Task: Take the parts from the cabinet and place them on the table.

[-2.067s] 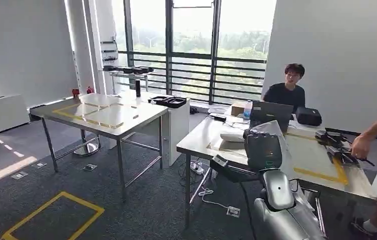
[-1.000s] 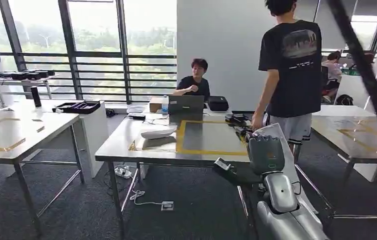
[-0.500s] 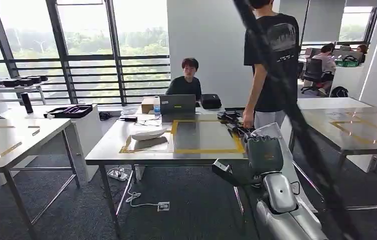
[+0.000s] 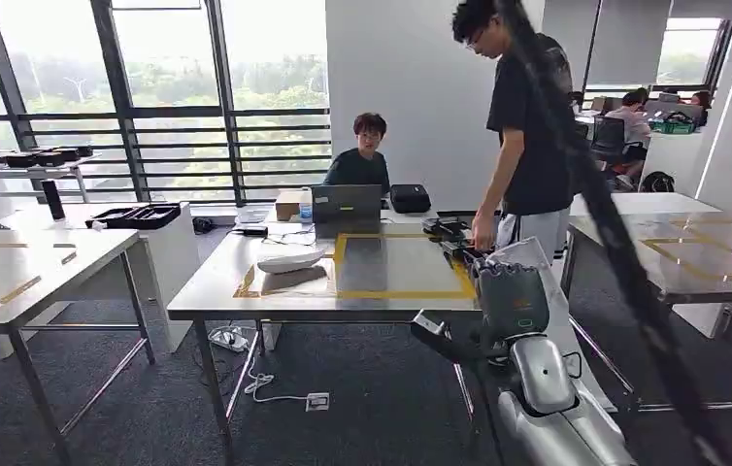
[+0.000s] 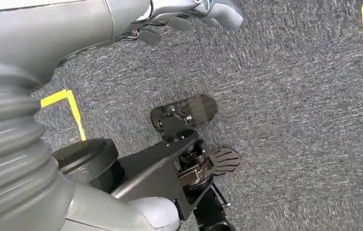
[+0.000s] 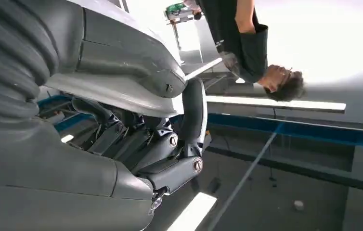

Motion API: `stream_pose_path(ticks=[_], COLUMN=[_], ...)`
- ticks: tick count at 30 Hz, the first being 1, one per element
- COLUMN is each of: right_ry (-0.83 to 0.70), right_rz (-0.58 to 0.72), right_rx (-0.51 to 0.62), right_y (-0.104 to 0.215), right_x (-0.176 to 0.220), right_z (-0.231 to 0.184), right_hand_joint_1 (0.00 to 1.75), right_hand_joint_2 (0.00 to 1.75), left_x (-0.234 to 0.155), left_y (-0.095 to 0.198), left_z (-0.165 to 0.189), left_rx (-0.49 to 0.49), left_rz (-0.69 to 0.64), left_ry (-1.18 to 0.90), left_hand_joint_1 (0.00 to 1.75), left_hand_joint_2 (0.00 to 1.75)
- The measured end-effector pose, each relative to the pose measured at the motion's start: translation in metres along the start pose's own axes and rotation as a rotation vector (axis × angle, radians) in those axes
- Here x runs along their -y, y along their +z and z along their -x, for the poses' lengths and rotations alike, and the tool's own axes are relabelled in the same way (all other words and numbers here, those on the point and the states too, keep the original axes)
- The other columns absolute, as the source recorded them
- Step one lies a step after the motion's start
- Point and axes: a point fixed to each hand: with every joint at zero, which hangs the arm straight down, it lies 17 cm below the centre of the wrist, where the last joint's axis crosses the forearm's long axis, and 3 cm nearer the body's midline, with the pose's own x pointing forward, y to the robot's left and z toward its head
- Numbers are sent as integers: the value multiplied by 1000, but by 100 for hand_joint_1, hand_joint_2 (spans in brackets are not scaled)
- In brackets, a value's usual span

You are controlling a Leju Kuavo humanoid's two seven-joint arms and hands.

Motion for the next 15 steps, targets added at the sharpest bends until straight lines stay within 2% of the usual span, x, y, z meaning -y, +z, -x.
stream_pose_path(ticks=[10, 15], right_ry=[7, 3], right_rz=[11, -4], right_rx=[19, 23], right_y=[-4, 1], right_x=[7, -2], right_z=[-2, -5], right_hand_joint_1=[175, 175], right_hand_joint_2=[175, 175], left_x=[1, 2], left_y=[0, 1], left_z=[-6, -1], left_rx=[21, 15], left_rz=[14, 16], left_ry=[0, 1], left_hand_joint_1=[0, 0], left_hand_joint_2=[175, 175])
